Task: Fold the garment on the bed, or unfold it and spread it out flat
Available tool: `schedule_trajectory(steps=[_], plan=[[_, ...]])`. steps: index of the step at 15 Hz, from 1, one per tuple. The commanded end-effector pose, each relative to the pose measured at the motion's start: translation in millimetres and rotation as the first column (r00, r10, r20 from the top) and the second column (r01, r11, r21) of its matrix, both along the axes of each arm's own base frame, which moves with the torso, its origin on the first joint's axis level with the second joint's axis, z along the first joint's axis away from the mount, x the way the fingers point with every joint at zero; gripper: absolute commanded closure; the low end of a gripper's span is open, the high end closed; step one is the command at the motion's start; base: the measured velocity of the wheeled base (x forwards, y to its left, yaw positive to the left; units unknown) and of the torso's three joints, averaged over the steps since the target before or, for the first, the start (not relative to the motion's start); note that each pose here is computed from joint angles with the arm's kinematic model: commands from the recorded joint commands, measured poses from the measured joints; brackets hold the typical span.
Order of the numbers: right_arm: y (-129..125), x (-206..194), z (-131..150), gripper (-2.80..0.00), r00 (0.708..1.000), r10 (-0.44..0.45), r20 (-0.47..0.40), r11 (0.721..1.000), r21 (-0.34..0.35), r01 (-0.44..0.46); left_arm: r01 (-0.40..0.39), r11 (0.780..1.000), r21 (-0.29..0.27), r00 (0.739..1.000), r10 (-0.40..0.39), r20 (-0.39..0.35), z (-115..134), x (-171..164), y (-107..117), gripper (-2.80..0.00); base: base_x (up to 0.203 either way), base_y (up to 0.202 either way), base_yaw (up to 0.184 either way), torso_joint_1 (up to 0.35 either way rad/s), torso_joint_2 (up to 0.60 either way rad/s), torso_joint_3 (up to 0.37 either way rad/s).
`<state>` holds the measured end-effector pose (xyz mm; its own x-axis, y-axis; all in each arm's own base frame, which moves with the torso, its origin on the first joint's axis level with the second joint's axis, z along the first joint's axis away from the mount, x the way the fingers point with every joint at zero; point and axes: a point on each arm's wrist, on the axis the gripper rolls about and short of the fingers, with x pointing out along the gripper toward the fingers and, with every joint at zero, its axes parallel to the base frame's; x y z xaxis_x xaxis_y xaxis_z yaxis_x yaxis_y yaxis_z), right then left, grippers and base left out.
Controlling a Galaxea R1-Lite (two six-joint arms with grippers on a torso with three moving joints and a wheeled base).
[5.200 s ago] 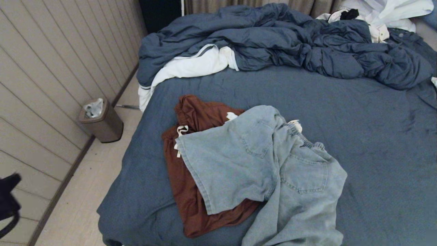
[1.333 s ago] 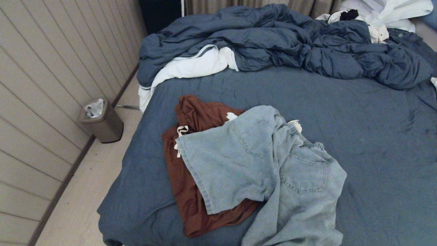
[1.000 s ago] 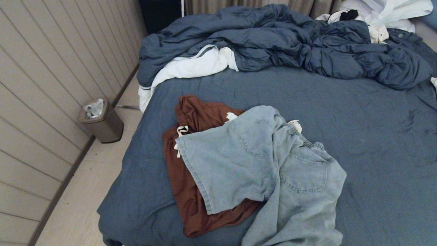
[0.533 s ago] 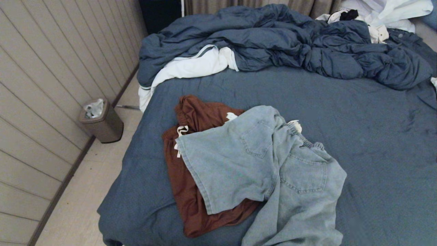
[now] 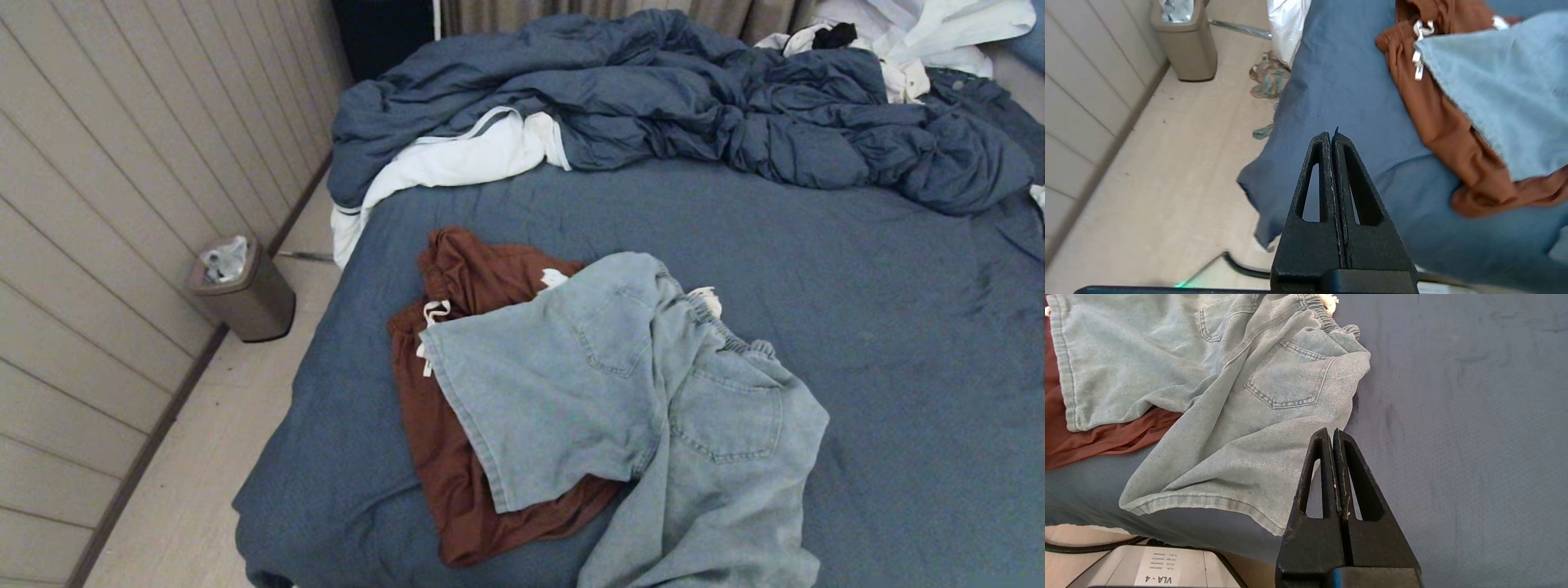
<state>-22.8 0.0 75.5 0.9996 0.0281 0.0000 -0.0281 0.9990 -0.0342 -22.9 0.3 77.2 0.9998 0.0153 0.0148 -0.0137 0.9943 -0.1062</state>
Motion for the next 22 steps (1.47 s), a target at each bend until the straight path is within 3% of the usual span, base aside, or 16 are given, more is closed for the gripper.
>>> schedule_trajectory(steps=[1, 22], plan=[[0.0, 0.0, 0.0, 0.00, 1.000, 0.001, 0.000, 1.000, -0.001, -0.001, 0.000, 1.000, -0.001, 1.000, 0.000, -0.002, -0.4, 0.1, 0.0, 0.00, 0.000, 0.000, 0.000, 0.000, 0.00, 0.000], [0.0, 0.0, 0.0, 0.00, 1.000, 0.001, 0.000, 1.000, -0.003, -0.001, 0.000, 1.000, -0.001, 1.000, 0.000, -0.002, -0.4, 0.1, 0.0, 0.00, 0.000, 0.000, 0.000, 0.000, 0.00, 0.000]])
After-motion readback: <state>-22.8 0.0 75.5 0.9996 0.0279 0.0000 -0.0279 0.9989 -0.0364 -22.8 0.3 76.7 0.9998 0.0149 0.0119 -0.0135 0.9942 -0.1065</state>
